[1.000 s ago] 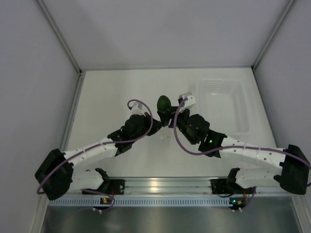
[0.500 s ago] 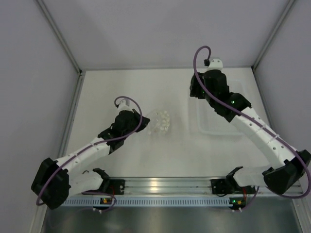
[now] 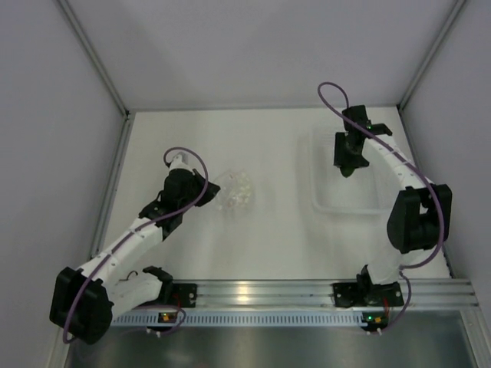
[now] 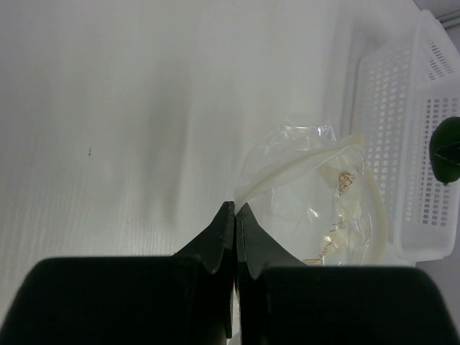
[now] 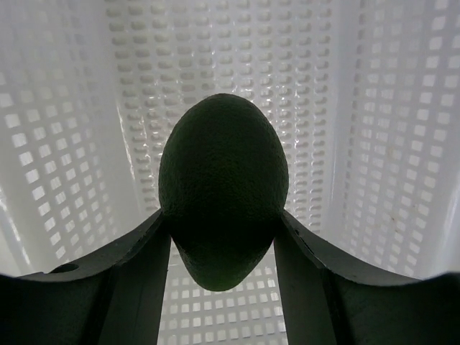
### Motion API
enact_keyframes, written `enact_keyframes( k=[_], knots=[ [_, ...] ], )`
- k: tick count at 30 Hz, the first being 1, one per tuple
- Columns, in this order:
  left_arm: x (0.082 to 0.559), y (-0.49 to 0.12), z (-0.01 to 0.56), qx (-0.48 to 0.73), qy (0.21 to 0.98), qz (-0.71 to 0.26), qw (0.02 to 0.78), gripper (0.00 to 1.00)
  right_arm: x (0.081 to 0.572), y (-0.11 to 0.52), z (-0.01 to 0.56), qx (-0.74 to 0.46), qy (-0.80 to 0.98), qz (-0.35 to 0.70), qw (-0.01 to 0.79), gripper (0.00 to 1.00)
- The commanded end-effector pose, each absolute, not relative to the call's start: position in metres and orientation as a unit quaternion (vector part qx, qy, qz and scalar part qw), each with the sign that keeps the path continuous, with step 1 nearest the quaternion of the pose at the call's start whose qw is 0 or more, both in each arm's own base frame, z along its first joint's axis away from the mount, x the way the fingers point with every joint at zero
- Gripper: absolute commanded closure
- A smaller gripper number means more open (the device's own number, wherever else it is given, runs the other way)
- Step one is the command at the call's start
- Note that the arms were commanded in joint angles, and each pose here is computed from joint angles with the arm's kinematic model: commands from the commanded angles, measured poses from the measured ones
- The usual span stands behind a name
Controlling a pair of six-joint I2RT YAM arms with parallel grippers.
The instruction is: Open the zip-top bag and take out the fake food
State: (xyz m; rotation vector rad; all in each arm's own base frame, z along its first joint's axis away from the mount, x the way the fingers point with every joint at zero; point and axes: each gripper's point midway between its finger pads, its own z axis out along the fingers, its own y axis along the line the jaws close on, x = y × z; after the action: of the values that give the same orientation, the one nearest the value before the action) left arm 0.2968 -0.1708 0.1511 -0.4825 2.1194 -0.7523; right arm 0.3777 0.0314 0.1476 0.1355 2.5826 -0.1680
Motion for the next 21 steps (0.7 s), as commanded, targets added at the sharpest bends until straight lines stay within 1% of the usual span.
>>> enact_keyframes(
  k=[1,3,6,7,9,11,12,13,16,19,20,21],
  knots=[
    [0.296,-0.173,0.183,-0.162,0.831,-0.322,0.423,1.00,0.387,0.023,0.131,0.052,0.964,-0.071,0.251,0.80],
    [0.296,-0.168,0.185,-0.161,0.832,-0.319,0.425,1.00,0.396,0.019,0.128,0.059,0.962,-0.077,0.255,0.79],
    [0.296,-0.164,0.185,-0.157,0.836,-0.311,0.424,1.00,0.408,0.016,0.119,0.056,0.962,-0.088,0.254,0.68],
    [0.297,-0.164,0.187,-0.154,0.837,-0.311,0.424,1.00,0.408,0.015,0.109,0.055,0.965,-0.094,0.237,0.59],
    [0.299,-0.160,0.185,-0.158,0.840,-0.305,0.421,1.00,0.409,0.013,0.104,0.055,0.966,-0.100,0.230,0.52],
    [0.303,-0.156,0.187,-0.162,0.839,-0.303,0.422,1.00,0.408,0.013,0.101,0.057,0.967,-0.096,0.231,0.41],
    [0.304,-0.154,0.189,-0.163,0.838,-0.302,0.424,1.00,0.410,0.014,0.102,0.058,0.965,-0.093,0.237,0.28],
    [0.305,-0.151,0.187,-0.167,0.840,-0.296,0.422,1.00,0.410,0.015,0.106,0.059,0.964,-0.090,0.242,0.12],
    [0.312,-0.138,0.191,-0.178,0.841,-0.275,0.430,1.00,0.409,0.013,0.120,0.061,0.960,-0.090,0.257,0.07],
    [0.320,-0.123,0.197,-0.184,0.847,-0.242,0.436,1.00,0.404,0.011,0.140,0.064,0.956,-0.093,0.273,0.04],
    [0.325,-0.112,0.196,-0.195,0.848,-0.218,0.442,1.00,0.404,0.012,0.147,0.065,0.954,-0.088,0.279,0.04],
    [0.333,-0.103,0.207,-0.197,0.843,-0.197,0.461,1.00,0.402,0.013,0.154,0.065,0.952,-0.084,0.287,0.04]
  ],
)
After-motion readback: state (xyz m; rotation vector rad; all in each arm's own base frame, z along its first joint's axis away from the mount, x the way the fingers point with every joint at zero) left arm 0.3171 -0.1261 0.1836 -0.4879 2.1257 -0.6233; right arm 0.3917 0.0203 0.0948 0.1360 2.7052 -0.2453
